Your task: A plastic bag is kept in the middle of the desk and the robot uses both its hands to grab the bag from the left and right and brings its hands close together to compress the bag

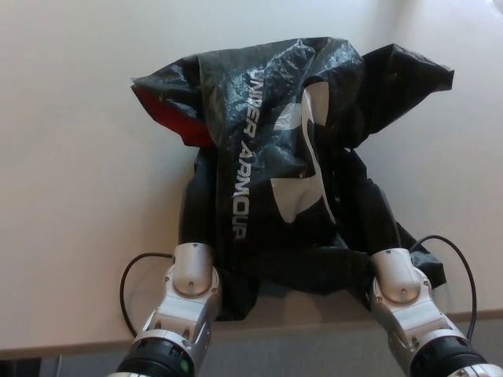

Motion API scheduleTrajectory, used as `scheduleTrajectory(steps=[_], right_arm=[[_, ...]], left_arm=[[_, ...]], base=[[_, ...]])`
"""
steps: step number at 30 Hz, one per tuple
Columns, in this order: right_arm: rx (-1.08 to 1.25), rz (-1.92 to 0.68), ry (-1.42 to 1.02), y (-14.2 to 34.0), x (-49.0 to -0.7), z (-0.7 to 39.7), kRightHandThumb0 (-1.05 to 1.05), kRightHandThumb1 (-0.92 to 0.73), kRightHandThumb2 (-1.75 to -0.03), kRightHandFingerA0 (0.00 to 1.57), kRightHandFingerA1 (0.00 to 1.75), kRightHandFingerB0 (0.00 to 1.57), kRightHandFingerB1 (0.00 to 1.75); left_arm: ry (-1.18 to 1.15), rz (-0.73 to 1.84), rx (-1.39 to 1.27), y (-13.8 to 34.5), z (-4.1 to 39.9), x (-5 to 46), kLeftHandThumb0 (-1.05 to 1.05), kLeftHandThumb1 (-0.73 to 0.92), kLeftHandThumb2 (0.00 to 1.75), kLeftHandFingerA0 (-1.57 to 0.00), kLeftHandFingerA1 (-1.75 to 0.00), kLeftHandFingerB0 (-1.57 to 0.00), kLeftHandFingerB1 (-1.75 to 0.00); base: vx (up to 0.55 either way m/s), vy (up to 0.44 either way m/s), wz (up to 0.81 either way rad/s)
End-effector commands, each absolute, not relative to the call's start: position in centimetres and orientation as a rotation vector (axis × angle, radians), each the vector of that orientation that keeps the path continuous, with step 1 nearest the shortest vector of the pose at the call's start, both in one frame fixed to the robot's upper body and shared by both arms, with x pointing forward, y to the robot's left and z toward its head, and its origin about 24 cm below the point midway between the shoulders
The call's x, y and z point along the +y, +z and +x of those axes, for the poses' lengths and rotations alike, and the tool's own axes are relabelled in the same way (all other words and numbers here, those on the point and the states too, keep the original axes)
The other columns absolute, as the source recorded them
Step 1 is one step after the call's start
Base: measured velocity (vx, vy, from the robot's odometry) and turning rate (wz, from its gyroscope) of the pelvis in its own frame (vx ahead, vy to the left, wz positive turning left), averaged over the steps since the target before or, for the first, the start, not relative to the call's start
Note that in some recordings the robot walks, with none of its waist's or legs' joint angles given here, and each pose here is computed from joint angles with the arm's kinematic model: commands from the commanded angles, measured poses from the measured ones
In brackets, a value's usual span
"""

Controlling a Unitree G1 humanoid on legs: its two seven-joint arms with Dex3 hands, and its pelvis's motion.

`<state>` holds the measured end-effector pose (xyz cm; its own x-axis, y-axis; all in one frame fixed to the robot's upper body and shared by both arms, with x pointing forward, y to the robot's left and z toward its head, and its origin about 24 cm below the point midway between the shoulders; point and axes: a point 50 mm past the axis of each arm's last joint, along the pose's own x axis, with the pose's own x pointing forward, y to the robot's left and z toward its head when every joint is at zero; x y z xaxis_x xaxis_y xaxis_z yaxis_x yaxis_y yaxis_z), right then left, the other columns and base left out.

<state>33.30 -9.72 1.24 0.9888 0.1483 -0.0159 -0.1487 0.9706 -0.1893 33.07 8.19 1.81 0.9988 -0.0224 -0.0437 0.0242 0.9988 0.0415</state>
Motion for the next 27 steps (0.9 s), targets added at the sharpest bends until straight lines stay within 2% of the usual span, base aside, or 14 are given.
scheduleTrajectory(steps=[1, 7, 9, 11, 14, 15, 17, 18, 19, 21, 22, 23, 25, 27], right_arm=[[-0.019, -0.182, 0.174, 1.7, -9.2, 33.5, -0.84, -0.78, -0.93, 0.08, 0.32, 0.06, 0.26], [-0.026, -0.164, 0.134, 2.2, -11.6, 33.9, -0.82, -0.73, -1.14, 0.00, 0.28, 0.10, 0.24], [-0.064, -0.170, 0.037, 3.5, -15.3, 34.5, -0.83, -0.92, -0.68, 0.06, 0.28, 0.08, 0.23], [-0.119, -0.186, 0.001, 4.8, -17.8, 34.6, -0.84, -0.74, -1.12, 0.03, 0.31, 0.09, 0.24], [-0.187, -0.214, -0.078, 6.3, -21.0, 34.1, -0.78, -0.90, -0.68, 0.07, 0.31, 0.12, 0.24], [-0.219, -0.242, -0.104, 7.1, -22.3, 33.8, -0.79, -0.70, -1.07, 0.05, 0.41, 0.08, 0.32], [-0.248, -0.263, -0.128, 8.0, -23.9, 33.1, -0.86, -0.83, -0.72, 0.09, 0.36, 0.14, 0.25], [-0.302, -0.288, -0.178, 9.3, -25.9, 32.1, -0.37, -0.47, -1.08, 0.02, 0.51, 0.00, 0.49], [-0.321, -0.300, -0.189, 9.7, -26.5, 31.3, -0.84, -0.72, -1.11, 0.15, 0.51, 0.03, 0.40], [-0.377, -0.302, -0.216, 10.6, -27.0, 30.2, -0.37, -0.48, -1.09, 0.02, 0.51, 0.00, 0.49], [-0.412, -0.301, -0.225, 11.1, -27.2, 29.5, -0.82, -0.88, -0.69, 0.16, 0.39, 0.12, 0.27], [-0.472, -0.302, -0.237, 11.7, -27.1, 28.4, -0.36, -0.51, -1.11, 0.02, 0.51, 0.00, 0.49], [-0.570, -0.318, -0.237, 13.2, -26.2, 25.9, -0.37, -0.47, -1.09, 0.02, 0.51, 0.00, 0.49], [-0.619, -0.335, -0.192, 13.6, -25.6, 24.2, -0.93, -0.76, -1.12, 0.02, 0.45, 0.12, 0.34]], left_arm=[[-0.038, 0.062, 0.006, 2.1, 33.1, 8.5, -0.63, 0.92, 1.23, 0.00, -0.28, -0.09, -0.36], [0.016, 0.015, 0.022, 2.9, 33.7, 10.7, -0.66, 0.92, 0.86, -0.05, -0.34, -0.08, -0.22], [0.083, 0.044, -0.027, 4.4, 34.4, 14.5, -0.70, 0.83, 1.16, -0.06, -0.40, -0.06, -0.28], [0.132, 0.049, -0.070, 5.7, 34.5, 17.1, -0.72, 0.82, 1.15, -0.07, -0.42, -0.07, -0.29], [0.169, 0.087, -0.129, 7.6, 34.0, 20.1, -0.74, 0.91, 0.81, -0.07, -0.37, -0.11, -0.23], [0.180, 0.083, -0.157, 8.6, 33.7, 21.4, -0.72, 0.92, 0.79, -0.07, -0.36, -0.11, -0.23], [0.193, 0.124, -0.201, 9.7, 33.2, 22.9, -0.68, 0.80, 1.17, -0.03, -0.48, -0.05, -0.36], [0.231, 0.153, -0.259, 11.5, 32.1, 25.0, -0.73, 0.82, 1.17, -0.05, -0.47, -0.04, -0.35], [0.250, 0.136, -0.281, 11.9, 31.3, 25.5, -0.71, 0.79, 1.17, -0.07, -0.48, -0.01, -0.38], [0.268, 0.099, -0.337, 13.1, 30.1, 25.7, -0.71, 0.79, 1.18, -0.06, -0.48, -0.02, -0.37], [0.272, 0.069, -0.378, 13.7, 29.3, 25.5, -0.82, 0.84, 1.19, -0.14, -0.51, 0.00, -0.37], [0.257, 0.047, -0.444, 14.7, 28.1, 25.0, -0.76, 0.83, 1.19, -0.14, -0.51, 0.00, -0.38], [0.192, 0.023, -0.563, 16.3, 25.4, 23.4, -0.34, 0.56, 1.15, 0.00, -0.51, 0.00, -0.50], [0.163, 0.053, -0.597, 16.6, 23.4, 22.5, -0.77, 0.92, 0.79, -0.15, -0.38, -0.09, -0.27]], base=[[0.00, 0.000, 0.00], [0.00, 0.000, 0.00], [0.00, 0.000, 0.00], [0.00, 0.000, 0.00], [0.00, 0.000, 0.00], [0.00, 0.000, 0.00], [0.00, 0.000, 0.00], [0.00, 0.000, 0.00], [0.00, 0.000, 0.00], [0.00, 0.000, 0.00], [0.00, 0.000, 0.00], [0.00, 0.000, 0.00], [0.00, 0.000, 0.00], [0.00, 0.000, 0.00]])
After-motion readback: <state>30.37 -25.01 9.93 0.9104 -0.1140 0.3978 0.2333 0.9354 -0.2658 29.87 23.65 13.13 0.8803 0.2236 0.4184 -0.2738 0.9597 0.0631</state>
